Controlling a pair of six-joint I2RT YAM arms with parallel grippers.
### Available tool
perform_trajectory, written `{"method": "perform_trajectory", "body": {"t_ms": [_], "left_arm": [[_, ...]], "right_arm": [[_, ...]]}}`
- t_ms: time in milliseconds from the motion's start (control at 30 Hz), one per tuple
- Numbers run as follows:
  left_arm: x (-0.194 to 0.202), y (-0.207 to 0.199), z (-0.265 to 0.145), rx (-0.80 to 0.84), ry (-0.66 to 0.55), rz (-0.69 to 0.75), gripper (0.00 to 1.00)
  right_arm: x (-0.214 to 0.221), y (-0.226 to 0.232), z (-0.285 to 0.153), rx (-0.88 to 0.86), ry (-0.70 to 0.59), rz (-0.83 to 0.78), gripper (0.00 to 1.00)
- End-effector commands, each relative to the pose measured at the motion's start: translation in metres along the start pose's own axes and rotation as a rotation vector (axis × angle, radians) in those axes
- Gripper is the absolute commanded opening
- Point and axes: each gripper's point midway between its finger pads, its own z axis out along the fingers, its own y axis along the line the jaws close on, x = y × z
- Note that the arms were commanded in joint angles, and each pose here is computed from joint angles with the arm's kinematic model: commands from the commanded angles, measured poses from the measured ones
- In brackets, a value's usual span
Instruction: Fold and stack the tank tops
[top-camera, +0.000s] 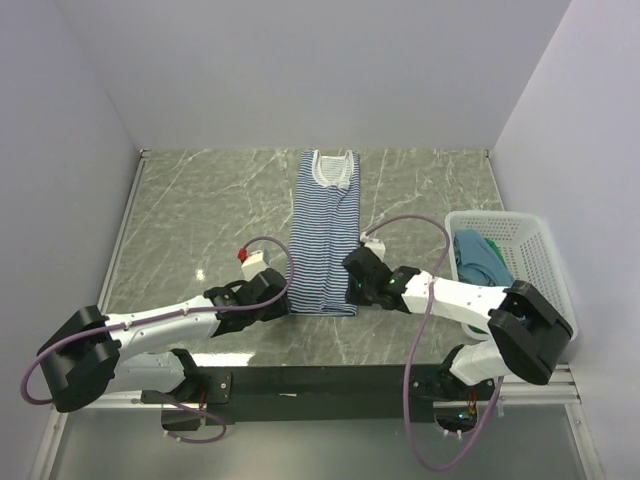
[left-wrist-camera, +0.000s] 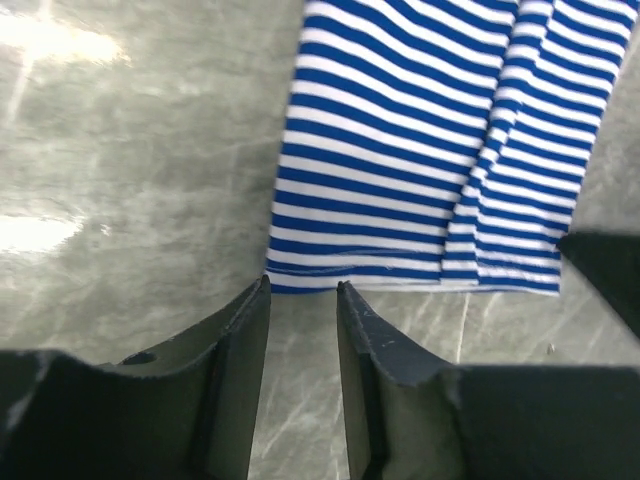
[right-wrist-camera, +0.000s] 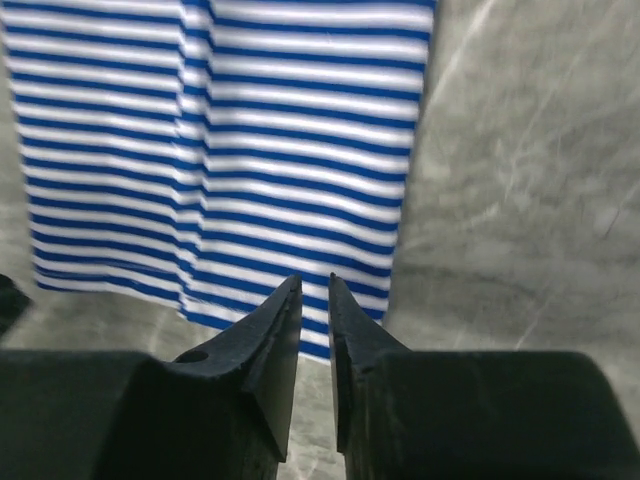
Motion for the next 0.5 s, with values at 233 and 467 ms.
{"method": "perform_trajectory", "body": {"t_ms": [233, 467], "left_arm": [[-0.015, 0.016, 0.003, -0.047, -0.06, -0.016, 0.41], [-0.012, 0.014, 0.011, -0.025, -0.045, 0.01, 0.5]], "right_arm": [[0.031, -0.02, 0.004, 0.077, -0.009, 0.011, 0.18], [0.038, -0.03, 0.002, 0.118, -0.005, -0.003, 0.21]]}}
